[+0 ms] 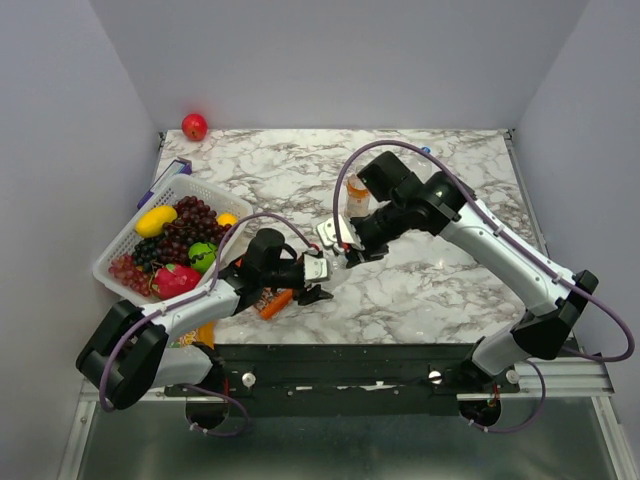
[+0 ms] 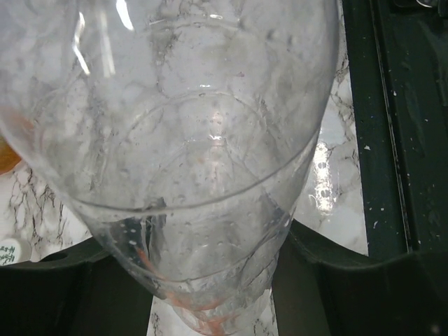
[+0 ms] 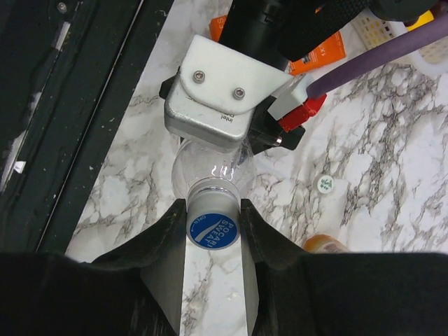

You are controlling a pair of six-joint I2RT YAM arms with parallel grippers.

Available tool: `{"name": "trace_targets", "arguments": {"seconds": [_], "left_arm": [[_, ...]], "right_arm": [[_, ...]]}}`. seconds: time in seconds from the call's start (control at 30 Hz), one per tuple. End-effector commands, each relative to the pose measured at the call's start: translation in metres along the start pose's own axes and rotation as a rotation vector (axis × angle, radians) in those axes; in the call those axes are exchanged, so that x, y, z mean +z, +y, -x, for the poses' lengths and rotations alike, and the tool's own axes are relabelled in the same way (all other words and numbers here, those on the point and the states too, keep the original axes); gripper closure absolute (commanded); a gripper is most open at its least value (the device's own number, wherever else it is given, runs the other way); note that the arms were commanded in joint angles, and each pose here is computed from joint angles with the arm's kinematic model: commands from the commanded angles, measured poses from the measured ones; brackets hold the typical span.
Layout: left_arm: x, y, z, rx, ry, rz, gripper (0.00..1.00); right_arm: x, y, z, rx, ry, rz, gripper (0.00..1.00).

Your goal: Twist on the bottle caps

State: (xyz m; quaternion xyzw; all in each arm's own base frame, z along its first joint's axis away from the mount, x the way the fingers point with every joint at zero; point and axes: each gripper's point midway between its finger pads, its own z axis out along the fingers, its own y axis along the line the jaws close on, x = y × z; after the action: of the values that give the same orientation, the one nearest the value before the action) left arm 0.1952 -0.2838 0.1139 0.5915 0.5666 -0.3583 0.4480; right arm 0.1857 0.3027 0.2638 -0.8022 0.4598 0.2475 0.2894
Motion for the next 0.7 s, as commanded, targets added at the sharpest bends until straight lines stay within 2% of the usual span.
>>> {"name": "trace_targets", "arguments": {"seconds": [0.0, 0.2, 0.37, 0.57, 0.67], "left_arm": [[-0.002, 0.023, 0.036, 0.111, -0.105, 0.097, 1.00], [-0.004, 0.040, 0.040, 0.086, -0.083, 0.174, 1.00], [-0.006, 0.045, 0.037, 0.080, -0.063, 0.205, 1.00], [-0.010, 0.051, 0.032, 0.046, -0.047, 0.251, 1.00], [-0.013, 0.055, 0.034, -0.007, -0.076, 0.280, 1.00]], "right_arm": [[0.005, 0.002, -0.024, 0.061, 0.101, -0.003, 0.71], [0.005, -0.009, -0.027, 0.192, 0.152, -0.021, 0.71], [0.010, -0.005, -0.028, 0.301, 0.183, 0.047, 0.72], [0.010, -0.002, -0.030, 0.341, 0.237, 0.071, 0.73], [0.011, 0.000, -0.032, 0.348, 0.266, 0.067, 0.73]]}}
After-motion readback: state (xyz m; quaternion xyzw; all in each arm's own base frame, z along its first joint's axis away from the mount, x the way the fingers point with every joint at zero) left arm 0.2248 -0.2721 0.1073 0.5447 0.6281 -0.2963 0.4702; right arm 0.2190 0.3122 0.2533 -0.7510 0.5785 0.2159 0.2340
